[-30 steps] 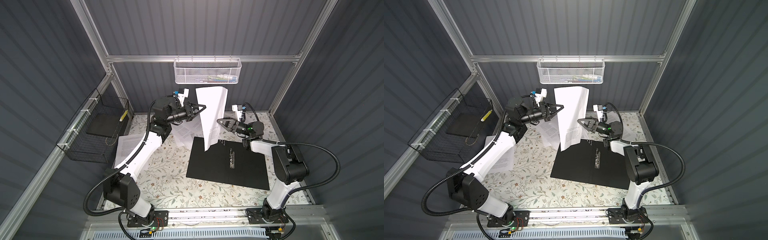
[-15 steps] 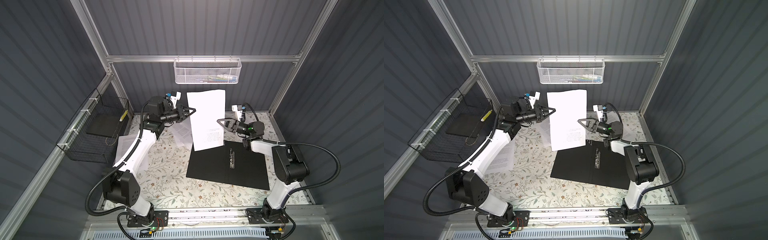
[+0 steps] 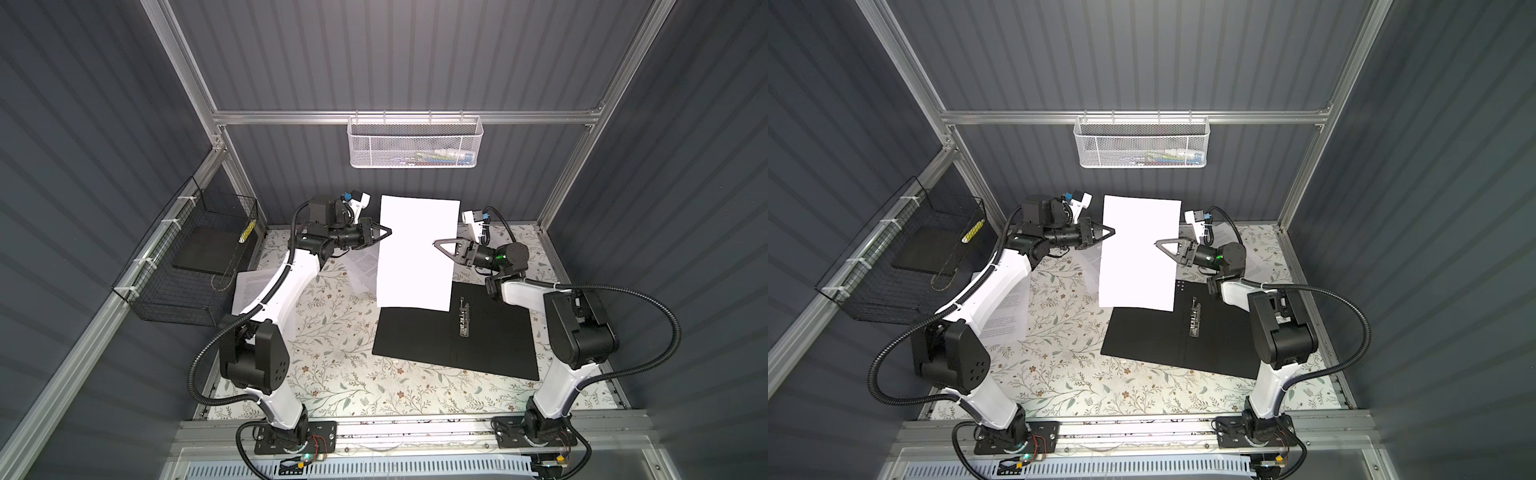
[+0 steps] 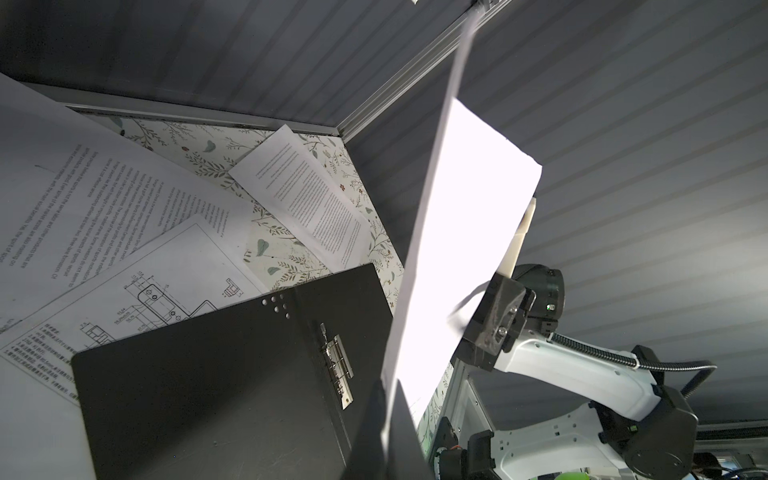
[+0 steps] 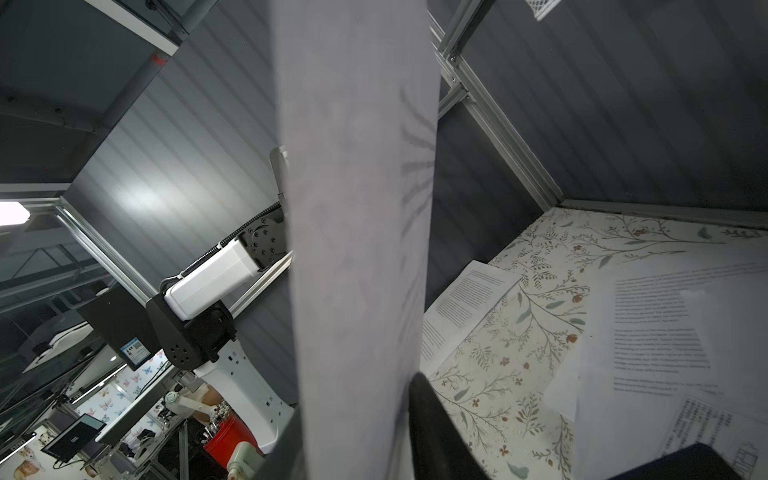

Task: Put the files into the folder
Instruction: 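Hold the raised papers with the left gripper and swing them over the folder, then grasp the raised paper with the right gripper while the left gripper releases it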

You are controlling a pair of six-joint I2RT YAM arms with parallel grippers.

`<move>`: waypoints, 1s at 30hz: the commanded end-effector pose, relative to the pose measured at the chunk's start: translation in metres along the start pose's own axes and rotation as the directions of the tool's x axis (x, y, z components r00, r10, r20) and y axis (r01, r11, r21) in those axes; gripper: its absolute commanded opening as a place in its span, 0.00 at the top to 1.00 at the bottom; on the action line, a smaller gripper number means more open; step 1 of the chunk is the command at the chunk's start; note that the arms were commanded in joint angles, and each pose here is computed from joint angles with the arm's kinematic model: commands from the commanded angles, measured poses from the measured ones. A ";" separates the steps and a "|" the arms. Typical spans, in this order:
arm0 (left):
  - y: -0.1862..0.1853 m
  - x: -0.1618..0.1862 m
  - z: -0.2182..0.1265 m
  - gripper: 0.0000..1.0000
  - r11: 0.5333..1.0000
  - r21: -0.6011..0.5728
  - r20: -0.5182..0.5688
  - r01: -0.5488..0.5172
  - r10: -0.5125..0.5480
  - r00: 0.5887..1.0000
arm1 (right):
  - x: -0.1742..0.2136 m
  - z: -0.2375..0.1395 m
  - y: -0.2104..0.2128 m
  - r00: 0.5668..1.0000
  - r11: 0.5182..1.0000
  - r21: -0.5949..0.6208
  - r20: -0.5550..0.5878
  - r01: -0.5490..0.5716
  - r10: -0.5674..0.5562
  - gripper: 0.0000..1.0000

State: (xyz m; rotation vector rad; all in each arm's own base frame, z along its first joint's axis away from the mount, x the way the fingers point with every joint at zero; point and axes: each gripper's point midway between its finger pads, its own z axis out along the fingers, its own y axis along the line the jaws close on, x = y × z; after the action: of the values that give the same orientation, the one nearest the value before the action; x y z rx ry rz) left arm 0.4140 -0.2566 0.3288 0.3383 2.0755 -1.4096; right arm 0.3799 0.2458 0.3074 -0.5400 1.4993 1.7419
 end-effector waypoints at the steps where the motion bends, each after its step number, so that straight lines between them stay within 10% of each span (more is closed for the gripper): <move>1: -0.007 -0.016 -0.013 1.00 0.999 -0.008 0.046 -0.041 0.042 0.998 | 0.006 -0.001 -0.002 1.000 1.000 -0.010 -0.013 0.003 -0.004 0.66; 17: -0.005 -0.021 -0.015 1.00 0.998 0.061 0.075 0.010 -0.015 0.997 | 0.017 -0.004 -0.018 0.999 0.999 0.015 -0.018 -0.042 0.042 0.76; 22: -0.009 -0.021 -0.017 1.00 0.997 0.077 0.074 0.014 -0.020 0.997 | 0.015 -0.004 -0.024 0.999 0.998 0.038 -0.009 -0.047 0.047 0.93; 30: 0.042 0.012 -0.024 0.22 0.981 -0.190 0.043 0.031 -0.023 0.999 | -0.012 -0.024 -0.010 0.995 0.987 0.142 0.072 -0.076 0.067 1.00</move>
State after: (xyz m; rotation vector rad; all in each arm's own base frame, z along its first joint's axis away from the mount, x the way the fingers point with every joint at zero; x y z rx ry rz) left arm 0.4286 -0.2340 0.3181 0.2245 2.0822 -1.3527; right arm 0.3911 0.2360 0.2816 -0.3929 1.6316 1.7334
